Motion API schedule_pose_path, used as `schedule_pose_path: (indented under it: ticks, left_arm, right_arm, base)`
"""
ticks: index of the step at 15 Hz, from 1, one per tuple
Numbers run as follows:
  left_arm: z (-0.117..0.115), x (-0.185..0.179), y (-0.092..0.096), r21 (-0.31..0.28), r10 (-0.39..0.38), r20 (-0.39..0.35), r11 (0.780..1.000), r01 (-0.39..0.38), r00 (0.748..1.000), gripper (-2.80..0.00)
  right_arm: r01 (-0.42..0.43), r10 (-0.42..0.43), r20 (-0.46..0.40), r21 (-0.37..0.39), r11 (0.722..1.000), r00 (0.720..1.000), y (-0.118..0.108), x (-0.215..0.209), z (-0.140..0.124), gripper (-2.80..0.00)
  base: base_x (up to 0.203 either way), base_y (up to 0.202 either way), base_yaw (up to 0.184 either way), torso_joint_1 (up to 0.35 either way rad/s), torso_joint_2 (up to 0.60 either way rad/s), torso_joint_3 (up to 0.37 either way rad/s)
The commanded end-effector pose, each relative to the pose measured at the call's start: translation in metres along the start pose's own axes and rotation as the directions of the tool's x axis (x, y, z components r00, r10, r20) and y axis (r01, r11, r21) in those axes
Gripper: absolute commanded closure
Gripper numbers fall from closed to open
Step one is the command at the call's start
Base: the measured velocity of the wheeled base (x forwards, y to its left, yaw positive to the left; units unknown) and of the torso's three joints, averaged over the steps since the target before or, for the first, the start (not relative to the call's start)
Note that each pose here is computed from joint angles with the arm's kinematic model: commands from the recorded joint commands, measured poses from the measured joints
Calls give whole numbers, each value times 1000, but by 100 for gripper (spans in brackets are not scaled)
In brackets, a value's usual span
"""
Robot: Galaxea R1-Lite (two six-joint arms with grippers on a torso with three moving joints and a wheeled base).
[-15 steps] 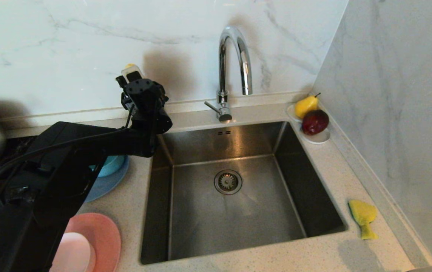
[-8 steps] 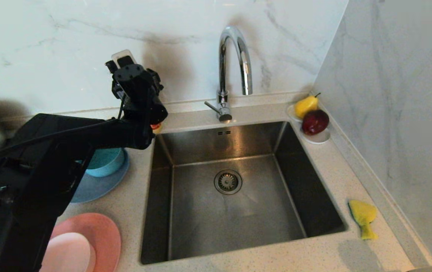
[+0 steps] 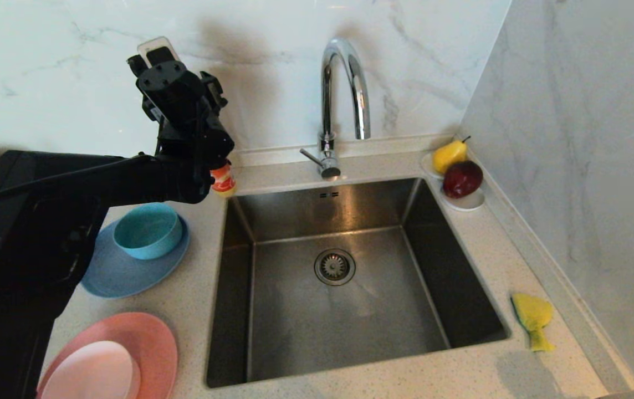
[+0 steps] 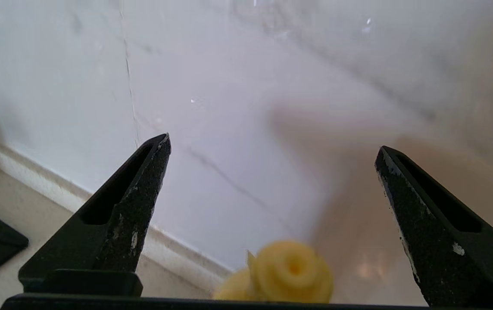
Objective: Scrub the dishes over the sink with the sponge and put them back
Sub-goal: Turn on the faucet
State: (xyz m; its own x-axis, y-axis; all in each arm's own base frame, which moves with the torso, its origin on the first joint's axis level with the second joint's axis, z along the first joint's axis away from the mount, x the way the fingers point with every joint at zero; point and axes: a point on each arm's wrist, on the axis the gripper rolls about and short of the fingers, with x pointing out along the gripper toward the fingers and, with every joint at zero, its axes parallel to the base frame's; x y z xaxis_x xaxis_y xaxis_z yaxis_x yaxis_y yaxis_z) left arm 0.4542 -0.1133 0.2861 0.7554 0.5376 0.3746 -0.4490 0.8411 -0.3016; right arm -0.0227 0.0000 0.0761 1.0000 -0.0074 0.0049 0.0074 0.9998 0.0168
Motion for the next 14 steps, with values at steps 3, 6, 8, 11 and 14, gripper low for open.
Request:
schedule_pose_path:
  ticks: [3, 6, 8, 11, 14]
  left_arm:
    - [14, 0, 1, -6, 5, 21, 1000, -5, 1000, -280]
    - [20, 0, 2, -11, 6, 29, 1000, -5, 1000, -280]
    - [31, 0, 3, -19, 6, 42, 1000, -6, 999, -280]
    - [48, -1, 5, -35, 10, 64, 999, -8, 998, -280]
    - [71, -2, 10, -67, 17, 92, 998, -11, 996, -280]
  right_arm:
    - [0, 0, 0, 0, 1000, 1000, 0, 0, 0, 0]
    - [0, 0, 0, 0, 1000, 1000, 0, 0, 0, 0]
    - [0, 0, 0, 0, 1000, 1000, 0, 0, 0, 0]
    - [0, 0, 0, 0, 1000, 1000, 0, 0, 0, 0]
    - [0, 0, 0, 0, 1000, 1000, 0, 0, 0, 0]
  base:
    - [0, 0, 0, 0, 0, 0]
    - [0, 0, 0, 0, 0, 0]
    - [0, 0, 0, 0, 0, 0]
    - [0, 0, 0, 0, 0, 0]
    - [0, 0, 0, 0, 0, 0]
